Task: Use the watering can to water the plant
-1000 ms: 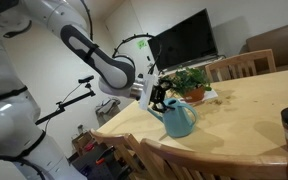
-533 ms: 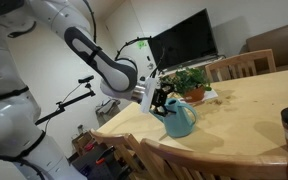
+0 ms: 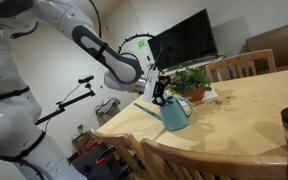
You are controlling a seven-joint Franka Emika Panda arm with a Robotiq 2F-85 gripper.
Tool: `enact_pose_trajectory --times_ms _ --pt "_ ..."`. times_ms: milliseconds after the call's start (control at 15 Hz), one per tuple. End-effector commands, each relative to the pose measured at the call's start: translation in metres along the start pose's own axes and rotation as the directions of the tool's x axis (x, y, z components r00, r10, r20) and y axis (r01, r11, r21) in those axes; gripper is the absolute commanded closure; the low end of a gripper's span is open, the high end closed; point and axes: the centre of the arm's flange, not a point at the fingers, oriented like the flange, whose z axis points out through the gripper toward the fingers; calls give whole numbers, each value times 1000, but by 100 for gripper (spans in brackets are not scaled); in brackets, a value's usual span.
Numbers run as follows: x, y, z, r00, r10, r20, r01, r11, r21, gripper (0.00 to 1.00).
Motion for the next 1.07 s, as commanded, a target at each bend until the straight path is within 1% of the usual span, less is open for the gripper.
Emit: enact_pose_trajectory --times_ms 0,267,533,667,733,867,1000 --pt "-25 0 19 999 -9 -49 10 1000 14 0" --pt "-28 7 34 999 -18 -48 19 999 37 0" --pt "-36 15 60 998 -30 -62 35 996 87 0" --pt "-39 22 75 994 -36 -101 48 992 120 0" --pt "-38 24 81 989 -34 -142 54 989 140 0" --pt "-34 31 89 980 -33 -195 67 983 171 0" --pt "-35 37 98 971 -31 -238 78 979 188 0"
